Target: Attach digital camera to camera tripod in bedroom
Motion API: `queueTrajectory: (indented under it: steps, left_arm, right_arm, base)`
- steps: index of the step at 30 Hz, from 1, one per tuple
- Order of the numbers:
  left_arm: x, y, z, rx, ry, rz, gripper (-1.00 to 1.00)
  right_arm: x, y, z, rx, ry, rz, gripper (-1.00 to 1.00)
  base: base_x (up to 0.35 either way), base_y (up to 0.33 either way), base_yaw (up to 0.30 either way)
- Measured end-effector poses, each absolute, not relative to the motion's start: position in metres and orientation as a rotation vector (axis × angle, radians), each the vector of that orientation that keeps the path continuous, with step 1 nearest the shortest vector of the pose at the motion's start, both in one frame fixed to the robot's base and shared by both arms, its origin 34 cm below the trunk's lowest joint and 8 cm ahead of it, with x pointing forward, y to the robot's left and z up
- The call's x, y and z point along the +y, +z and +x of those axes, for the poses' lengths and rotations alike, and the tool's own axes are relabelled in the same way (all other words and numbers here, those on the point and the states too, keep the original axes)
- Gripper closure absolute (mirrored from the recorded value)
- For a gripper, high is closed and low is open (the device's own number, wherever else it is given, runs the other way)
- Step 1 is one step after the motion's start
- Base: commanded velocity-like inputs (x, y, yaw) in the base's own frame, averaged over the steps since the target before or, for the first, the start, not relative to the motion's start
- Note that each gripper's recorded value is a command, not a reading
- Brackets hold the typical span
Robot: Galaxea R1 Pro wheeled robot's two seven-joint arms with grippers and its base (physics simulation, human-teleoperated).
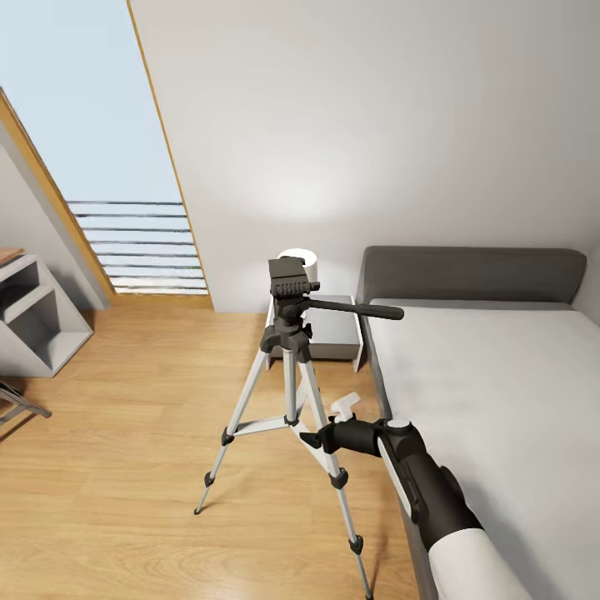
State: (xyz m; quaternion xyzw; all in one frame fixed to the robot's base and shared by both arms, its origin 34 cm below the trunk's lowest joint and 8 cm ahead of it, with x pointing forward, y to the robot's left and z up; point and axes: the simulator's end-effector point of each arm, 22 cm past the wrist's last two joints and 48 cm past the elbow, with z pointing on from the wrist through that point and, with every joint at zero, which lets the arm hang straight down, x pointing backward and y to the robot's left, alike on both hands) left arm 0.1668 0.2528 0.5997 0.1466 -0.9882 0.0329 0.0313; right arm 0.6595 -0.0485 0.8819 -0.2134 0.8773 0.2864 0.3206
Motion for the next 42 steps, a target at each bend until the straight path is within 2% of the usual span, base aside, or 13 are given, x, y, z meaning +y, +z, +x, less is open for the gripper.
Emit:
queueTrajectory:
  steps: [21,22,42]
  left_arm:
    - [0.2528,0.5998,0.1668,-3.044,0.101,0.451,1.00]
    - [0.2528,0.5998,0.1668,-3.044,0.101,0.451,1.00]
    - [0.2528,0.5998,0.1668,-3.044,0.101,0.452,1.00]
  right_arm:
    - [-0.0494,0.8809,0.6605,2.303,0.745,-0.557,-1.00]
    - [-0.0499,0.8808,0.6606,2.303,0.744,-0.558,1.00]
    - [-0.0529,0.8793,0.6597,2.315,0.746,-0.549,1.00]
  base:
    - [0.000,0.000,0.000]
    - [0.000,0.000,0.000]
    - [0.000,0.000,0.000]
